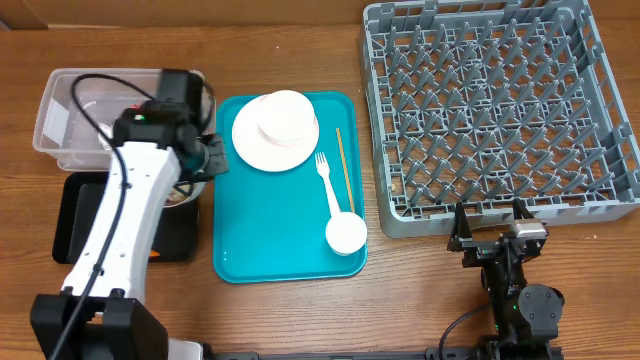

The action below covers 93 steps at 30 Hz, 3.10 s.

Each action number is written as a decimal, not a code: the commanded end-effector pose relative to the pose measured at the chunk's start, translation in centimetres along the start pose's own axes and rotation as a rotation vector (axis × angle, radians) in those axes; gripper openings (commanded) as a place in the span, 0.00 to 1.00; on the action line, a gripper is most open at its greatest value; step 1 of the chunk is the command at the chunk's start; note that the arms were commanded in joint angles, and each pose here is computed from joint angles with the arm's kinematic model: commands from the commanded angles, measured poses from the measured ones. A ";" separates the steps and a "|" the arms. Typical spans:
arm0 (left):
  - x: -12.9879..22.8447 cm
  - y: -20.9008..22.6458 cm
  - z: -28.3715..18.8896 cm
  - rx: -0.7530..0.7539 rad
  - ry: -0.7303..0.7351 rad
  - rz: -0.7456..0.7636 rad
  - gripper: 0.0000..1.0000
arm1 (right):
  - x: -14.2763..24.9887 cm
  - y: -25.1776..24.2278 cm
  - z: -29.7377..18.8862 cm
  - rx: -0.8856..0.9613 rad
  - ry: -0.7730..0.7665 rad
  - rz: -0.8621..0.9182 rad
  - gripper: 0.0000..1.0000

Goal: Sort waste into correct bins and load items into the dishwasher
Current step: 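Lift the rice bowl and carry it left over the black tray, then tilt the bowl with left gripper to dump rice onto the black tray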

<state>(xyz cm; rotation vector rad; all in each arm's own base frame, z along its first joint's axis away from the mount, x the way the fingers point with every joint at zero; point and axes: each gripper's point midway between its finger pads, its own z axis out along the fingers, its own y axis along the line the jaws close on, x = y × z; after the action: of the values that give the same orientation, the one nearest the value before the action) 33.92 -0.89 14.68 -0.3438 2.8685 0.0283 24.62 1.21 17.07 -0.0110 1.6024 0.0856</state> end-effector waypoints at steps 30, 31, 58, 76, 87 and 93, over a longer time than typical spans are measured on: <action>0.1 5.2 0.3 0.131 0.023 0.027 0.04 | 0.1 -0.1 0.0 0.002 -0.009 -0.001 1.00; 0.0 4.9 0.4 0.173 0.018 0.041 0.04 | 0.1 -0.1 0.0 0.002 -0.009 -0.001 1.00; 1.1 4.7 1.3 0.823 -0.230 0.033 0.04 | 0.1 -0.1 0.0 0.002 -0.009 -0.001 1.00; -0.1 4.2 -2.9 1.071 -0.393 0.014 0.04 | 0.1 -0.1 0.0 0.002 -0.009 -0.001 1.00; 0.3 6.0 -2.6 1.027 -0.421 0.005 0.04 | 0.1 -0.1 0.0 0.002 -0.009 -0.001 1.00; 0.4 6.0 -2.7 1.033 -0.418 0.000 0.04 | 0.1 -0.1 0.0 0.002 -0.009 -0.001 1.00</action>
<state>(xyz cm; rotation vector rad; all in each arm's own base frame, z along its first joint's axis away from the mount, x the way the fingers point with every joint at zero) 31.66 5.00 15.81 -0.1468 2.1601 -1.1652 24.62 1.21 17.08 -0.0107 1.6020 0.0859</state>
